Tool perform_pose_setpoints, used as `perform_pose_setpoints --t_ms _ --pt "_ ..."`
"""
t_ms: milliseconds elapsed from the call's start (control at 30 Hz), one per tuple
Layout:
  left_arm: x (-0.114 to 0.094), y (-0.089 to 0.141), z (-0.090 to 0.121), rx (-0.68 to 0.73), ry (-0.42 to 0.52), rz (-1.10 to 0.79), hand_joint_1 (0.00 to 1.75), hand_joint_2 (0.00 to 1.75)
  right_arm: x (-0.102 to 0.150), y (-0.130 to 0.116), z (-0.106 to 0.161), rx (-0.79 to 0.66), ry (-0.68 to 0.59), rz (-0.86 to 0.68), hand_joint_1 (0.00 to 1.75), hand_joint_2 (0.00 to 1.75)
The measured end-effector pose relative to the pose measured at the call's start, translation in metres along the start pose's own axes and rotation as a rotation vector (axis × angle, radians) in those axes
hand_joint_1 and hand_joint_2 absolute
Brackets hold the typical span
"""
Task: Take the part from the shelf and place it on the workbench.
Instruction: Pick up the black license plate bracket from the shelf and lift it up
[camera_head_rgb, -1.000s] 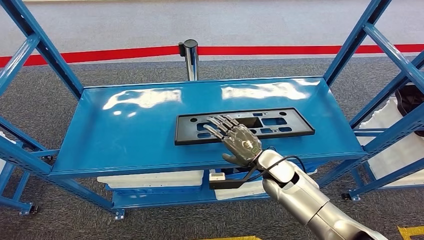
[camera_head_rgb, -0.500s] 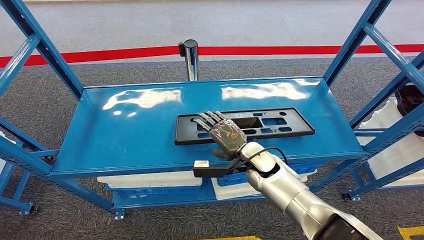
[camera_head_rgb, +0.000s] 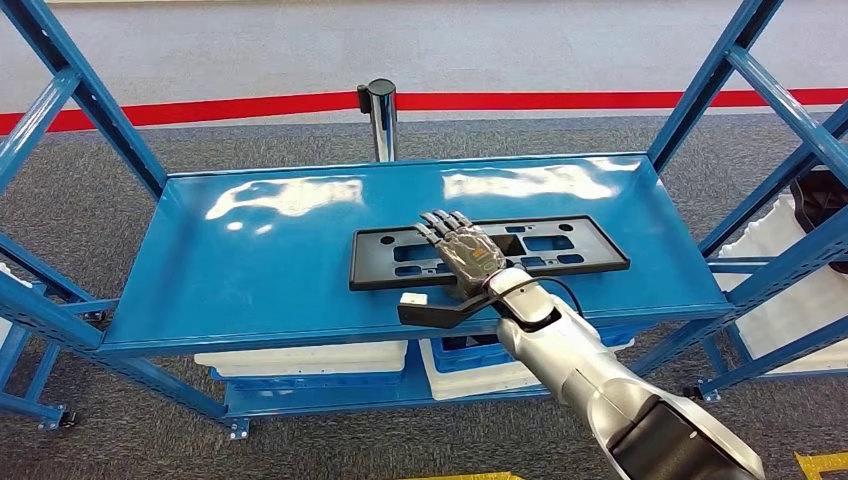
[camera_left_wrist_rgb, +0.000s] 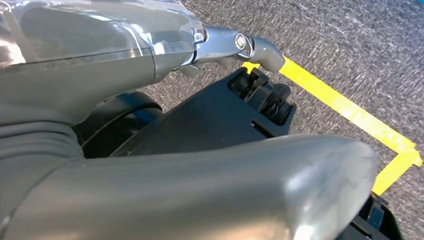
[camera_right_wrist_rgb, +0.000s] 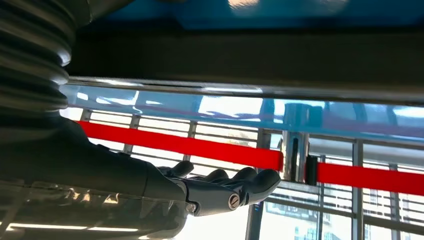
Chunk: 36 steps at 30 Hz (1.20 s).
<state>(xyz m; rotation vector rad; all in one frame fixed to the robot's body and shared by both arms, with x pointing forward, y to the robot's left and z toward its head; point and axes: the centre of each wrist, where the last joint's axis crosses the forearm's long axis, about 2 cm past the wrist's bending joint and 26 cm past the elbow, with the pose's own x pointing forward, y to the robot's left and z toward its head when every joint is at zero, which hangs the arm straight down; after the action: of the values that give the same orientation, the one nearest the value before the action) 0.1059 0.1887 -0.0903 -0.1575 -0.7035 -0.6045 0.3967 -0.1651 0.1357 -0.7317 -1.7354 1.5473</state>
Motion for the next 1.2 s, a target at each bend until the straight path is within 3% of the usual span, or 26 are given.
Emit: perform_pose_setpoints --t_ms 333,400,467,533,567,633,1200 --pt "0.0 0.0 0.0 0.001 -0.001 0.0 0.0 0.0 -0.02 0.004 0.008 0.014 0.088 0.04 0.04 1.75" --pt "0.0 0.0 0.0 0.001 -0.001 0.001 0.0 0.0 -0.024 0.004 0.009 0.015 0.108 0.046 0.38 1.75" --pt "0.0 0.0 0.0 0.002 -0.002 0.003 0.0 0.0 -0.029 0.005 0.011 0.015 0.13 0.051 1.06 1.75" --pt "0.0 0.0 0.0 0.002 -0.002 0.004 0.0 0.0 -0.033 0.006 0.014 0.017 0.149 0.055 1.54 1.75" --pt "0.0 0.0 0.0 0.002 -0.002 0.004 0.0 0.0 -0.035 0.007 0.016 0.02 0.157 0.056 1.65 1.75" --pt "0.0 0.0 0.0 0.002 -0.002 0.004 0.0 0.0 -0.039 0.008 0.019 0.026 0.172 0.057 1.75 1.75" --pt "0.0 0.0 0.0 0.01 -0.002 0.005 0.0 0.0 -0.051 0.016 0.031 0.039 0.208 0.049 1.75 1.75"
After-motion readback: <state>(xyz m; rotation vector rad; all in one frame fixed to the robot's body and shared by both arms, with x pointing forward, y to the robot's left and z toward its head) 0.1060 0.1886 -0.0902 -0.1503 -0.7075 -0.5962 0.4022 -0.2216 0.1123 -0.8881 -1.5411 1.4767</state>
